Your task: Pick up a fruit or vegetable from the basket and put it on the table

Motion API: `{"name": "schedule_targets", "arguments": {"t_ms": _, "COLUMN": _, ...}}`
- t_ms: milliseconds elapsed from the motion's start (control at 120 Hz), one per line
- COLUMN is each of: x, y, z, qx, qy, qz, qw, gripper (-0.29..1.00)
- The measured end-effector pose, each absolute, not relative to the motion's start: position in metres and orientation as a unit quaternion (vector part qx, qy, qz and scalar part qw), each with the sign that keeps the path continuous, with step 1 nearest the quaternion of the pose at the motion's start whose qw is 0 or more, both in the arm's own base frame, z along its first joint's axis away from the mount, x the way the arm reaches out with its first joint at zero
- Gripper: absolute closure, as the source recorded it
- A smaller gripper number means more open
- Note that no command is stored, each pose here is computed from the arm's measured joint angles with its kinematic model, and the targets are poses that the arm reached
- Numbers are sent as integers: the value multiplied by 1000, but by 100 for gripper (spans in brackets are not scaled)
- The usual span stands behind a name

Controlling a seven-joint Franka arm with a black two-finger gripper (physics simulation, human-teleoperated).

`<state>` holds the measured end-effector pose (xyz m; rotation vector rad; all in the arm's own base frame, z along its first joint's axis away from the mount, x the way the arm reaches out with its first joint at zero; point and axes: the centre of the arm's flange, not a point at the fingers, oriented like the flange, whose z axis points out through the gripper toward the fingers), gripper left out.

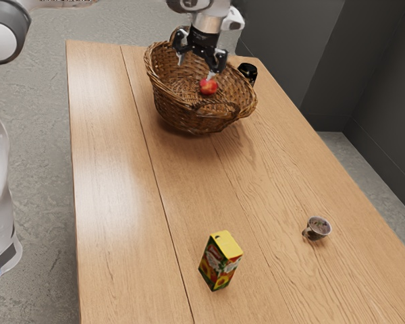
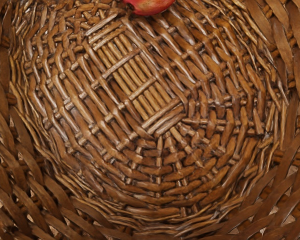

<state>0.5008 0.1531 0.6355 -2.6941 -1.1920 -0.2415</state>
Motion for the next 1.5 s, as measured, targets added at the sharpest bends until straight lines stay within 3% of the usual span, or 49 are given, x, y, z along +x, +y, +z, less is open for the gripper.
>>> {"name": "schedule_targets", "arguments": {"t_ms": 283, "x": 510, "y": 237, "z": 608, "qx": -922, "qy": -353, "qz": -121, "qw": 107, "gripper": 0}}
{"name": "schedule_targets", "arguments": {"t_ms": 708, "x": 557, "y": 229, "z": 570, "qx": -954, "qy": -236, "qz": -150, "qw": 107, "gripper": 0}}
{"name": "schedule_targets", "arguments": {"t_ms": 1167, "x": 532, "y": 308, "z": 556, "qx": -950, "qy": -250, "qz": -144, "qw": 123, "gripper": 0}}
{"name": "schedule_targets", "arguments": {"t_ms": 1500, "x": 569, "y": 292, "z": 547, "qx": -956, "qy": -210, "qz": -159, "qw": 126, "gripper": 1}}
